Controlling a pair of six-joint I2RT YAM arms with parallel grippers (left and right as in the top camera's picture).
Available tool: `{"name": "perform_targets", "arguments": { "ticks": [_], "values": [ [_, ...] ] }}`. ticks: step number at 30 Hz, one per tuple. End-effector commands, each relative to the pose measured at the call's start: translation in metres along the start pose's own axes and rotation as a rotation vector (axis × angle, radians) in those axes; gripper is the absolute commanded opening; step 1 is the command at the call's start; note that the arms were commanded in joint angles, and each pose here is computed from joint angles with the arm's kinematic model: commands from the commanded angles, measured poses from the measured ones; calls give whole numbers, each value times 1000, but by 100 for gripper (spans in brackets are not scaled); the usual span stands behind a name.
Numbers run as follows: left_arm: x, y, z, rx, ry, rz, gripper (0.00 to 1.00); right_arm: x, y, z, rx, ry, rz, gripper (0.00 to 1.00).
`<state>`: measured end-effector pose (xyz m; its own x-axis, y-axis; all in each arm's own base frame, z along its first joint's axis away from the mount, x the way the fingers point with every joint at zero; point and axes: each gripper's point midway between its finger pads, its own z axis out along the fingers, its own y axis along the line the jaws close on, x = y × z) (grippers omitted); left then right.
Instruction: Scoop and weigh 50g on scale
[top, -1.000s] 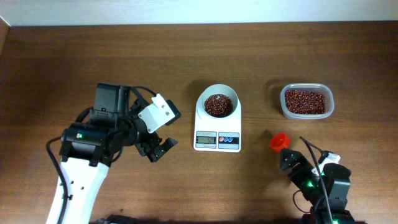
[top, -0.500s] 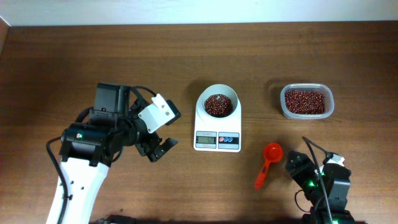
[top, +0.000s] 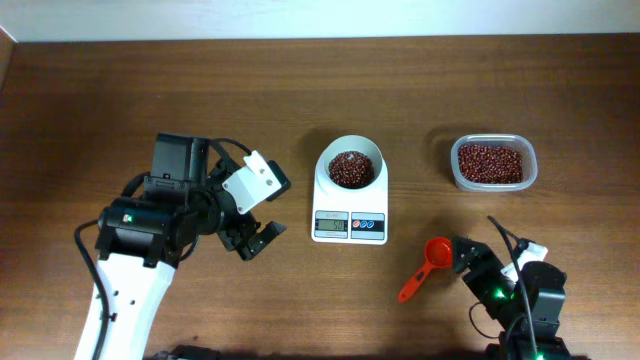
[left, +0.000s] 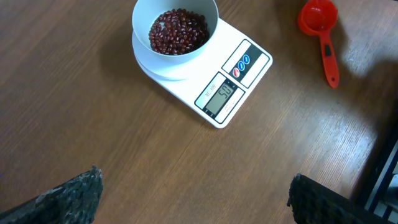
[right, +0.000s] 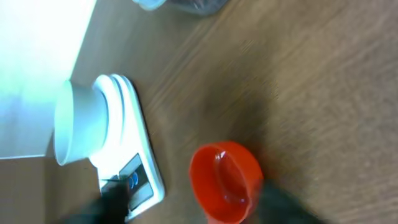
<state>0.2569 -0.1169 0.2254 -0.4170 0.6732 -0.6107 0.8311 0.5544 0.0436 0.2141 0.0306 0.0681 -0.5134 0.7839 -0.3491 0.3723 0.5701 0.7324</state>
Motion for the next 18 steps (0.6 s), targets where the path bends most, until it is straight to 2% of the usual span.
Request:
{"name": "perform_targets", "arguments": {
  "ticks": [1, 9, 12, 18],
  "values": [
    [-6, 2, -4, -2, -20, -7, 99, 10, -10, 1, 33, 41, 24, 38],
    [-6, 2, -4, -2, -20, -7, 99, 13, -35, 9, 163, 64, 52, 36],
    [-6, 2, -4, -2, -20, -7, 99, 8, -30, 18, 149, 66, 37, 40],
    [-6, 2, -4, -2, -20, -7, 99, 17, -23, 48, 142, 128, -39, 38]
  ]
}}
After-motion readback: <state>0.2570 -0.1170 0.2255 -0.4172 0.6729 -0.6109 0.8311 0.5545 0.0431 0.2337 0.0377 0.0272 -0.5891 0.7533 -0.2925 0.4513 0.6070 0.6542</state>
